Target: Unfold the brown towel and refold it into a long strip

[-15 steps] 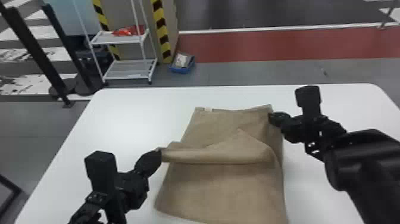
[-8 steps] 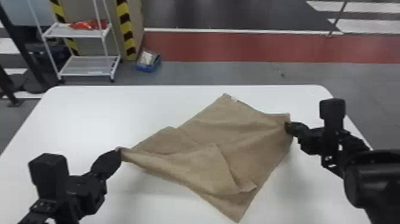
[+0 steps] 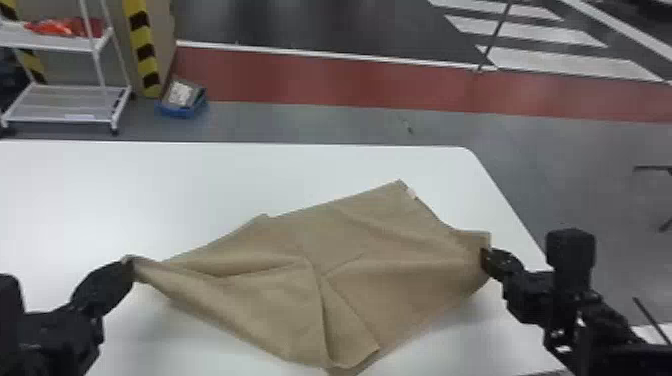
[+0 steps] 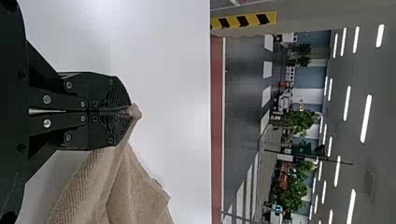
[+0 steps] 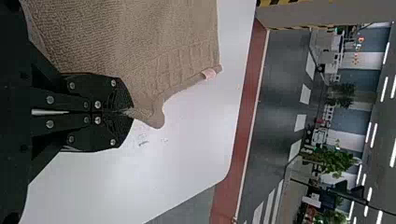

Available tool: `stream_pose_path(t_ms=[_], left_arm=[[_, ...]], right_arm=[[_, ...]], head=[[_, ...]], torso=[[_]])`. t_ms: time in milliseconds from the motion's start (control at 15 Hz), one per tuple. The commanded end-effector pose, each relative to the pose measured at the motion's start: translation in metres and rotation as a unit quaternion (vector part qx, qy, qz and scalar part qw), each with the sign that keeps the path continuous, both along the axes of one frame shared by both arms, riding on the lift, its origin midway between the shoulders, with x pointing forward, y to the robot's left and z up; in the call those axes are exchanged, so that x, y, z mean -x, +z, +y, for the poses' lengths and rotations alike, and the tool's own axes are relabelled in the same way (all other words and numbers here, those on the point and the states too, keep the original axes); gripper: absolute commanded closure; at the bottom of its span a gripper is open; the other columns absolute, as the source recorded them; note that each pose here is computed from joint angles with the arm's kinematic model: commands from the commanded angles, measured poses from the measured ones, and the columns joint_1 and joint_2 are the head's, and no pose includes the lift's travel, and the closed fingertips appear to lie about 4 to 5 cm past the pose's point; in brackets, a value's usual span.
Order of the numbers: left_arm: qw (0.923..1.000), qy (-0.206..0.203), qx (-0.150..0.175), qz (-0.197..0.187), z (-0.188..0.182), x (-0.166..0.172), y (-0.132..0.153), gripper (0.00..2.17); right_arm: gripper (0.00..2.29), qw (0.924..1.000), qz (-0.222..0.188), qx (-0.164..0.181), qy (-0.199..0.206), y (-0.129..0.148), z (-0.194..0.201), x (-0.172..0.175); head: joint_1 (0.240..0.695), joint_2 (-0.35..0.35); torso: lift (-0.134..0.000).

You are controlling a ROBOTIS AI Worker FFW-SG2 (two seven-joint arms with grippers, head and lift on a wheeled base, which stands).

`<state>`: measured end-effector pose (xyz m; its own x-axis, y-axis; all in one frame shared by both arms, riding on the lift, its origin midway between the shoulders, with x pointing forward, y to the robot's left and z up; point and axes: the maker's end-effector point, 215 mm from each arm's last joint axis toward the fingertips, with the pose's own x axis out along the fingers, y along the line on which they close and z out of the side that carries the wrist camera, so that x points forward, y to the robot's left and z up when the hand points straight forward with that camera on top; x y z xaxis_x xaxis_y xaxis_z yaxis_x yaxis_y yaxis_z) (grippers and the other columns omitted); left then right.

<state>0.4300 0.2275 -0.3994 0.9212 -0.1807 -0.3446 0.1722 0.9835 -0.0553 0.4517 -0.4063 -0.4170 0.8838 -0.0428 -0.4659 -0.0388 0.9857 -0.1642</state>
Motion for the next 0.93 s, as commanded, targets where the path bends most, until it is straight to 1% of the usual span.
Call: stream_pose_path(t_ms=[0,200,267,400,467,533,600,733,800,867], left_arm=[[1.0,0.0,-0.001,0.002,-0.001,0.001,-0.002,1.44],[1.0,0.0,-0.001,0.004,-0.001,0.003,-0.004,1.44],[1.0,0.0,-0.001,0.002,0.0,0.003,-0.003,1.44],[1.0,0.001,-0.001,0.002,-0.001,0.003,-0.003,1.44],[1.0,0.001,-0.001,0.001,0.0,0.002,-0.002,1.44],[1.0,0.001,-0.001,0.0,-0.001,0.002,-0.002,1.44],[1.0,0.0,-0.001,0.001,-0.002,0.001,-0.003,1.44],[1.0,-0.002,0.001,0.0,-0.007,-0.004,-0.004,1.44],[1.0,0.0,0.0,-0.001,-0.007,-0.006,-0.005,1.44],[1.0,-0.002,-0.003,-0.002,-0.01,-0.009,-0.005,1.43]], right_arm=[[1.65,1.0,-0.002,0.002,-0.009,0.007,0.002,0.026],[1.65,0.9997,0.024,-0.002,-0.009,0.0,0.016,0.062],[1.65,0.9988,0.045,-0.009,-0.015,-0.008,0.018,0.076],[1.64,0.9952,0.09,-0.013,-0.035,-0.024,0.009,0.104],[1.64,0.9935,0.104,-0.012,-0.045,-0.027,0.002,0.115],[1.31,0.9925,0.109,-0.009,-0.054,-0.027,-0.007,0.121],[0.87,0.9923,0.108,-0.006,-0.06,-0.025,-0.015,0.123],[0.15,0.9927,0.099,-0.009,-0.068,-0.017,-0.026,0.121],[0.02,0.993,0.093,-0.009,-0.072,-0.012,-0.032,0.118],[0.01,0.9933,0.087,-0.011,-0.074,-0.007,-0.035,0.115]], head=[[0.695,-0.218],[0.695,-0.229],[0.695,-0.228],[0.695,-0.224],[0.695,-0.229],[0.695,-0.238],[0.695,-0.248],[0.695,-0.27],[0.695,-0.293],[0.695,-0.302]], torso=[[-0.123],[-0.123],[-0.123],[-0.123],[-0.123],[-0.123],[-0.123],[-0.123],[-0.123],[-0.123]])
